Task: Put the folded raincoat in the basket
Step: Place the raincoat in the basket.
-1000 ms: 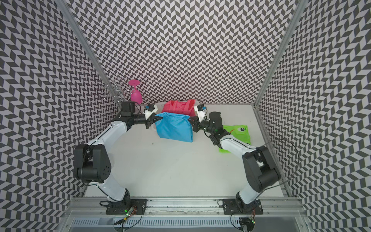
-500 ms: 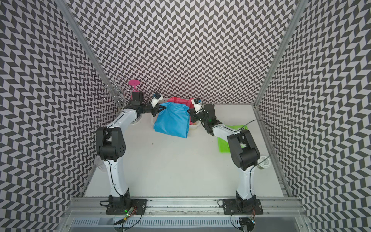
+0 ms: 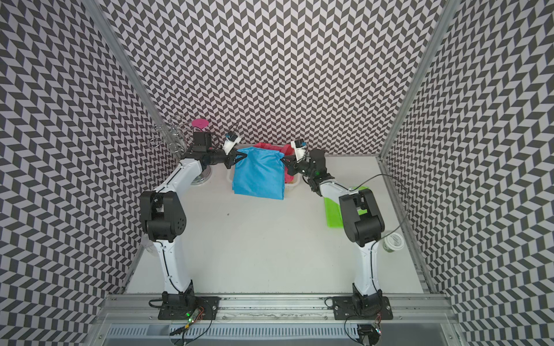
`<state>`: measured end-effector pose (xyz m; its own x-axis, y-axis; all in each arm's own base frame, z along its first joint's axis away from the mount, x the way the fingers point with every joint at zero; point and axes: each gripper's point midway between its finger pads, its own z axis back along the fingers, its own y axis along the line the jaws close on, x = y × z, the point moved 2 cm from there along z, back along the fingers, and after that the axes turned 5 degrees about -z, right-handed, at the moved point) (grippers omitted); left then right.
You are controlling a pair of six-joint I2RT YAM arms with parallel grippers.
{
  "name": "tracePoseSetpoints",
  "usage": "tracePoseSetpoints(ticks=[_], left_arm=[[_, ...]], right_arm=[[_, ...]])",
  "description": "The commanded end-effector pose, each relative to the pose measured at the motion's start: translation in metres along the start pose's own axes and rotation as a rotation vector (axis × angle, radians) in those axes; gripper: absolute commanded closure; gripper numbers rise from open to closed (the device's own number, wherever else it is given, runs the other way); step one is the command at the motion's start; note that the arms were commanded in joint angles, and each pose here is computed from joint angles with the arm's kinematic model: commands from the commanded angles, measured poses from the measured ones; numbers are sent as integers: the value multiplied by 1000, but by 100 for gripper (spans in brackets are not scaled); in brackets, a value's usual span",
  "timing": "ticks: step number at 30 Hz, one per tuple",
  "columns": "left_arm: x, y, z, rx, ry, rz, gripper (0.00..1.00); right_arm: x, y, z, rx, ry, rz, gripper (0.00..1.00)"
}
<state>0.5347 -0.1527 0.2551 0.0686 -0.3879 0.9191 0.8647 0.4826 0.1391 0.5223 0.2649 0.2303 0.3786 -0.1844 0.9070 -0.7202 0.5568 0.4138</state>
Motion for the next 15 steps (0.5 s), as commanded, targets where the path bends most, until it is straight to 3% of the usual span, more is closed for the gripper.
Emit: tracePoseSetpoints(ticks=[1, 7, 12, 15], left_arm=[[45, -1, 9, 23, -95, -109, 85], [38, 22, -10, 35, -97, -69, 85], [9, 45, -37, 66, -65, -13, 82], [-13, 55, -52, 96, -30, -2, 70]], right_arm=[[49, 20, 5, 82, -117, 22, 100], [53, 4, -2, 54, -135, -12, 100], [45, -27, -12, -29, -130, -22, 100], [32, -42, -22, -53, -104, -36, 100]])
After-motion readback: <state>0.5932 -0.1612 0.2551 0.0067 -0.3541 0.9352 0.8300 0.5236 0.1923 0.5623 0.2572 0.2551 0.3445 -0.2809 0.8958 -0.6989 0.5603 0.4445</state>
